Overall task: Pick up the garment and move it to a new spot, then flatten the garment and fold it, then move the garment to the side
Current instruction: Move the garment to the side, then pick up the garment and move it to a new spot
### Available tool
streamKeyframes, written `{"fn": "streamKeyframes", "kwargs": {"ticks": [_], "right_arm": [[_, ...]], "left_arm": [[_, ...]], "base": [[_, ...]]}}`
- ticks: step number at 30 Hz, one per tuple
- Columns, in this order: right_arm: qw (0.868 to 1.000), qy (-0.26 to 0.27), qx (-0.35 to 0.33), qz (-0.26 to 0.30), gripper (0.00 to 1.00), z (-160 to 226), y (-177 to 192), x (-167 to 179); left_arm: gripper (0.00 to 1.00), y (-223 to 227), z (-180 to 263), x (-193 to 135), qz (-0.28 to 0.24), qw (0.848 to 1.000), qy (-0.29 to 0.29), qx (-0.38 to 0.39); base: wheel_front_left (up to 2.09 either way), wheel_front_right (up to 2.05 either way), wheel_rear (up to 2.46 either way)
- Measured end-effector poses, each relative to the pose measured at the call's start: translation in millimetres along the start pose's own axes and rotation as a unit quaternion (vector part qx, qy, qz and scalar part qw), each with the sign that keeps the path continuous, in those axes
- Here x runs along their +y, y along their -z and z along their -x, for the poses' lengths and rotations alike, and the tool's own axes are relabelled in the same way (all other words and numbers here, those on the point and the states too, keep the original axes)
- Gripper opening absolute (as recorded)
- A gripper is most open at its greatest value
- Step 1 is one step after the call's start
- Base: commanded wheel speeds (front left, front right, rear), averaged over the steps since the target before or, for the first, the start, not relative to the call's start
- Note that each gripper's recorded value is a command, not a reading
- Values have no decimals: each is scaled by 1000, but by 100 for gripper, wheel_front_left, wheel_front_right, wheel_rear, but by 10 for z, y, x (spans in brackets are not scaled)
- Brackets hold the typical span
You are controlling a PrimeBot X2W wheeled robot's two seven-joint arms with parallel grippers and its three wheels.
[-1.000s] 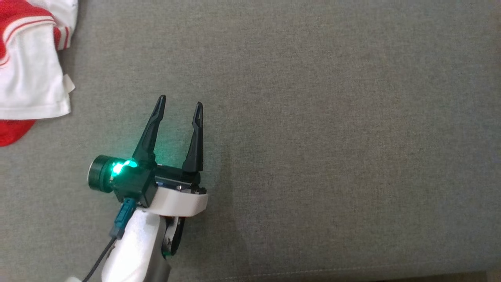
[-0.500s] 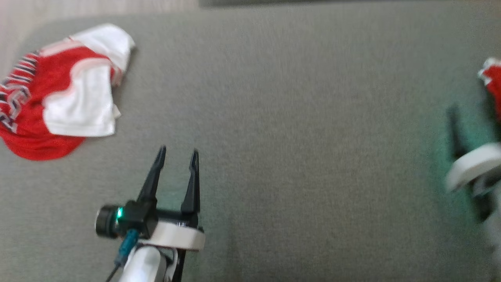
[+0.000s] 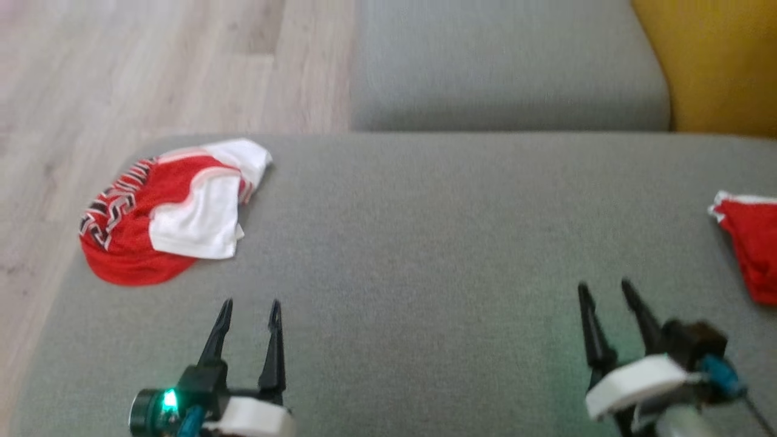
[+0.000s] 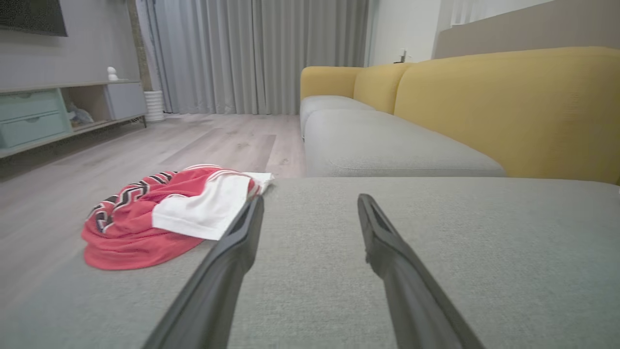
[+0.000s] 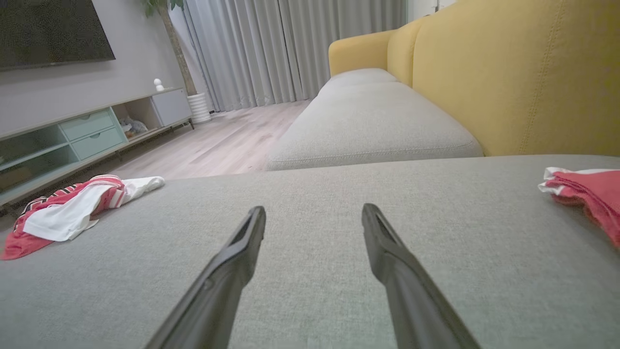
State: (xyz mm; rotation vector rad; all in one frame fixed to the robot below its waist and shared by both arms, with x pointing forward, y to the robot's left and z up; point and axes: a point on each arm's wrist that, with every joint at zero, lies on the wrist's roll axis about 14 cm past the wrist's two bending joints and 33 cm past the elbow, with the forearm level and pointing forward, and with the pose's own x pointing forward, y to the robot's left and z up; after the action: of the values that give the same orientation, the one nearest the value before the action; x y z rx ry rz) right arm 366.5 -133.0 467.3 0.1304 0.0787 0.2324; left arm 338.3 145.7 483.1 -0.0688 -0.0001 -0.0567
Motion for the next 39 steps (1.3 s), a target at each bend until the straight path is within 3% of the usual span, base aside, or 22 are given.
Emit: {"fn": "streamKeyframes", "kwargs": {"ticks": [11,30,39], "right_arm": [[1000,-8,1,12,100,275,91,175],[1000,22,4,11,100,401,138,18],[999,-33,13,21,100,157,147,315]], "left_arm": [[100,32,236,136,-12,1000,-21,-2],[100,66,237,163,-12,1000,-26,4],[100,85,426,478,-5,997,-82,4]], "base": [[0,0,0],[0,0,0],[0,0,0]]}}
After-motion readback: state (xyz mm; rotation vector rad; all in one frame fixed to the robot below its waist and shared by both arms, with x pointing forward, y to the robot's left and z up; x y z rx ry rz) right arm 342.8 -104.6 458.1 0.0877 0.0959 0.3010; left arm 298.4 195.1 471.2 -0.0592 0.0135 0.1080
